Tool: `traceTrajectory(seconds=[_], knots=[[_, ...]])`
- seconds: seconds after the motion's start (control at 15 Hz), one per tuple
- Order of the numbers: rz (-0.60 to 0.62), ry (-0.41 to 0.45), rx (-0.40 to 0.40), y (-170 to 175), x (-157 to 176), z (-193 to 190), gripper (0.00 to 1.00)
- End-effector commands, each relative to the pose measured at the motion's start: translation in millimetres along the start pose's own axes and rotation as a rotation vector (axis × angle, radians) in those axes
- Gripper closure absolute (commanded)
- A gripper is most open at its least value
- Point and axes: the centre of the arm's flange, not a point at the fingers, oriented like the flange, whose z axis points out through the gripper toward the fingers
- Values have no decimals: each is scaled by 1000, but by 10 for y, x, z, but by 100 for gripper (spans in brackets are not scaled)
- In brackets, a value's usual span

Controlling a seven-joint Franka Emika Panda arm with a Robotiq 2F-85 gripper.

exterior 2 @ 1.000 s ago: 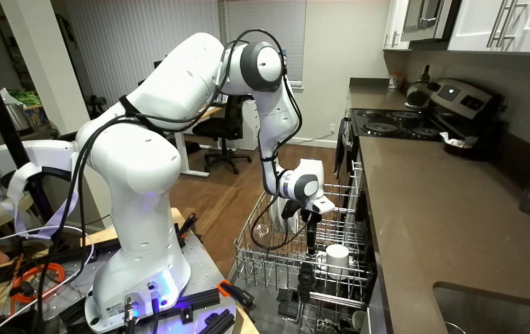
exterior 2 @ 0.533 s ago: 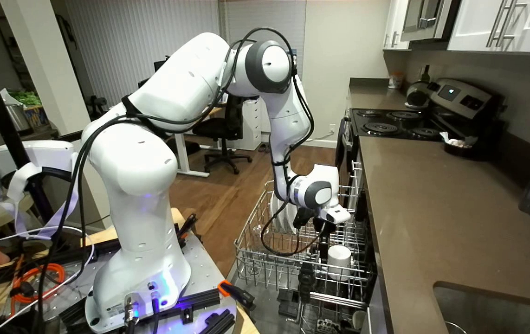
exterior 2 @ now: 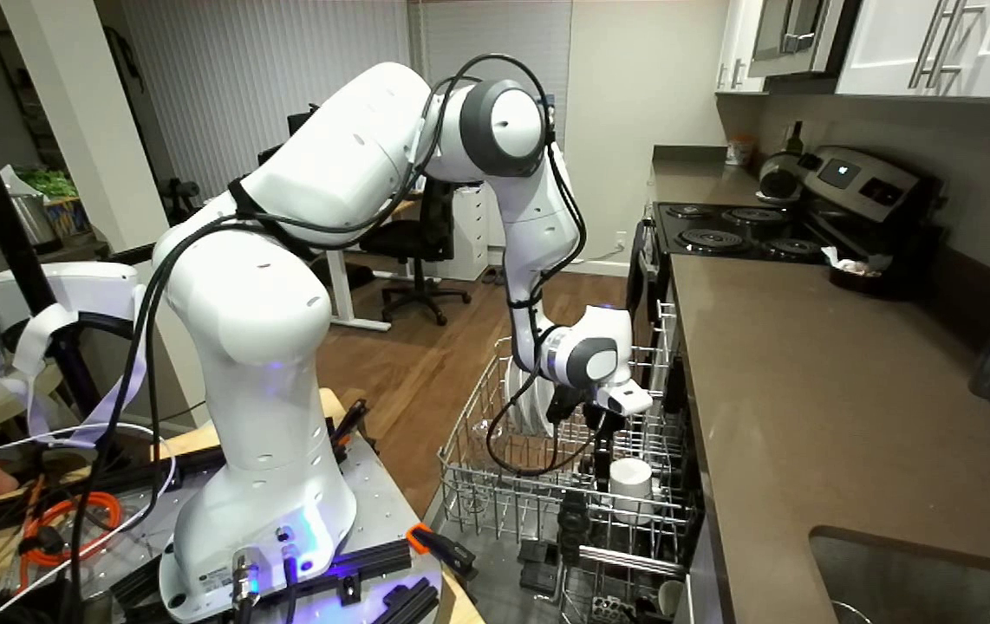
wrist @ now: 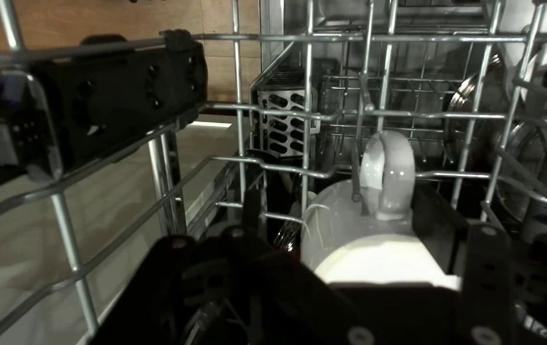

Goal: Move the cups to the back left corner of the dishwater

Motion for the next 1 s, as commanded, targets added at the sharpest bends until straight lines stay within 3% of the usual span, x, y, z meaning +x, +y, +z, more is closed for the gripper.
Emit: traceTrajectory(seconds=[0.0,0.13,0.2,0.33,0.47,0.8,0.87,0.93], knots=[[-11,-1,10,-74,-5,11,8],[-10,3,11,-95,-15,7,15],[-11,2,13,-112,-23,14,30],[-12,0,18,-141,-39,23,28],[-13,0,19,-173,-63,27,35],[-11,-3,32,-231,-90,62,31],[-8,-5,34,-239,-92,76,34],[-5,-8,36,-243,-94,89,44]])
